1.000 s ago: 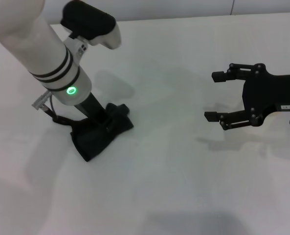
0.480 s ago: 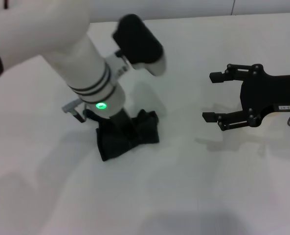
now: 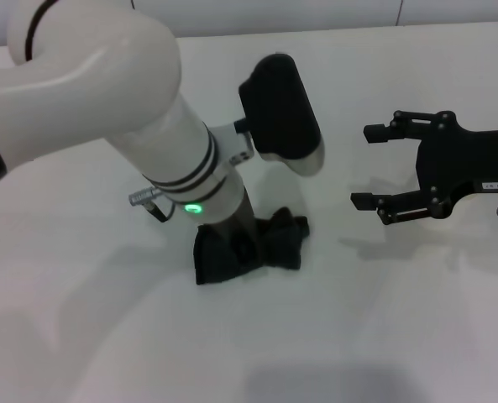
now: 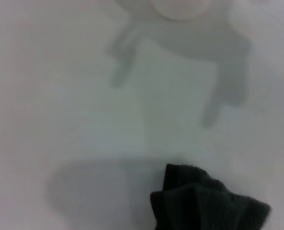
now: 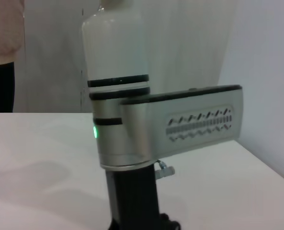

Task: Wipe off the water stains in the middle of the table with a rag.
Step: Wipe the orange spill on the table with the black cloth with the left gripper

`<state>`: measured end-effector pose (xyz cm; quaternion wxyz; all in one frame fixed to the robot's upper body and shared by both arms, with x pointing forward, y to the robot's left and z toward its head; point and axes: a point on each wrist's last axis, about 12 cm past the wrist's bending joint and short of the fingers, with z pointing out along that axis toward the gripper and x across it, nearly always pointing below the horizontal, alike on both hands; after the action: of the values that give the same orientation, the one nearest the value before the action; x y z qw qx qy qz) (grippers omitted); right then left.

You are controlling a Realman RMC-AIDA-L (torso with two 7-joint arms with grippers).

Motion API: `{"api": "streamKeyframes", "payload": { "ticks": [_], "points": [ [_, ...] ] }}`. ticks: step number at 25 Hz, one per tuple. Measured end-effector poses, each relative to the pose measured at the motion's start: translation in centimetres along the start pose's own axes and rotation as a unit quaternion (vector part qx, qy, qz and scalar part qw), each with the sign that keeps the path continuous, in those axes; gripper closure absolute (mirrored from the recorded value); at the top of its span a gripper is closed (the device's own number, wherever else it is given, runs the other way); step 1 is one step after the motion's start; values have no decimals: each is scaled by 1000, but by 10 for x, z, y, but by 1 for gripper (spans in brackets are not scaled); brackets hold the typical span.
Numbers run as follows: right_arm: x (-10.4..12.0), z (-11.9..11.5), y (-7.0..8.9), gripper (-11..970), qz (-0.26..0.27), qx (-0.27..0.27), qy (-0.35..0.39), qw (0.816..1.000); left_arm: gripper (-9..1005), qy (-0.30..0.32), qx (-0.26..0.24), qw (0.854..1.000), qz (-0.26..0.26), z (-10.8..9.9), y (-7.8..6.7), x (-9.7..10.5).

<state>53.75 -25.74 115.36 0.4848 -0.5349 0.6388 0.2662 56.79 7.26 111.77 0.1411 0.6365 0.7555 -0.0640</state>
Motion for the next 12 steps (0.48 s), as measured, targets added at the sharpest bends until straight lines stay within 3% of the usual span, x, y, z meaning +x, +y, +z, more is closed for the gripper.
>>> {"api": "streamKeyframes", "payload": {
  "ticks": [6,12],
  "points": [
    [-1,0,-1,89,-2,0,0,1000,902,33,-49,993,-98,-4,23,16],
    [-1,0,-1,90,-2,0,0,1000,880,63,-51,969,-233,-19,45,38]
  ]
}}
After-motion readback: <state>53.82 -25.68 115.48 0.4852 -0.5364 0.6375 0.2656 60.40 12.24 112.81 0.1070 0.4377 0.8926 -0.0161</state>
